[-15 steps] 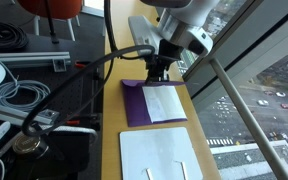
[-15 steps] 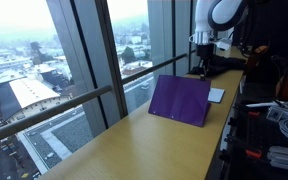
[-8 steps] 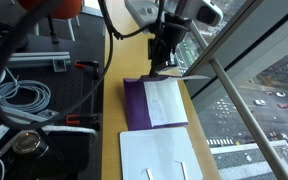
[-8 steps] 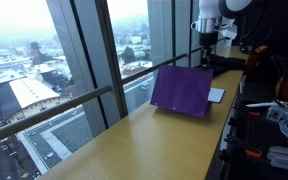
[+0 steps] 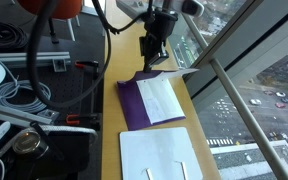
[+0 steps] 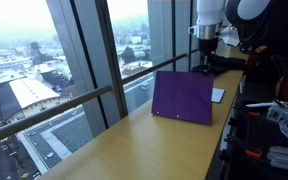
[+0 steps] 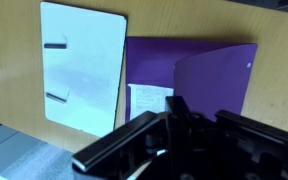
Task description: Open the purple file holder
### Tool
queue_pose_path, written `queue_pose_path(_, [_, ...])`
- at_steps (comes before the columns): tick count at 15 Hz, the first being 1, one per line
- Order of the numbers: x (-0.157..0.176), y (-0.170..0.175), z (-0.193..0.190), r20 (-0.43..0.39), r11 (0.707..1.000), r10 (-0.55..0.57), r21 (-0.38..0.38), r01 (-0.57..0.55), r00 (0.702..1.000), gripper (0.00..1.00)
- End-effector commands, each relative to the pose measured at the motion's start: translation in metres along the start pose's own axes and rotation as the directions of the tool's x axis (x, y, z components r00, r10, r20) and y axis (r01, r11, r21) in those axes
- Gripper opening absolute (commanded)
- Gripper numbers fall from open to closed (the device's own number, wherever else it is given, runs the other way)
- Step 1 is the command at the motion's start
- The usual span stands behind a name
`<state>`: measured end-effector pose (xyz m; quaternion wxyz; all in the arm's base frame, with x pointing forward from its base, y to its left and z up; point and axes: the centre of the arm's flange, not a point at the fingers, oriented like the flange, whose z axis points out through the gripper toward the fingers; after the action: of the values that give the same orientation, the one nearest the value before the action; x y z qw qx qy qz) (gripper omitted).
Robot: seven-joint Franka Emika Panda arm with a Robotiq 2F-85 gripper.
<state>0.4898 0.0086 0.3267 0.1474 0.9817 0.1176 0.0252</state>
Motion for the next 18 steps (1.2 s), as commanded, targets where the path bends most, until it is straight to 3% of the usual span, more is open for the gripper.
queue_pose_path(1, [0.005,-0.017,-0.014,-0.035,0.992,-0.044,-0.116,0.04,0.998,0.0])
queue_pose_path(6, [0.003,-0.045,-0.013,-0.06,0.954,-0.159,-0.268,0.138,0.985,0.0])
queue_pose_path(9, [-0.005,-0.065,-0.012,-0.066,0.929,-0.214,-0.323,0.182,0.975,0.0])
queue_pose_path(18, [-0.02,-0.127,-0.043,-0.104,0.899,-0.308,-0.356,0.254,0.946,0.0])
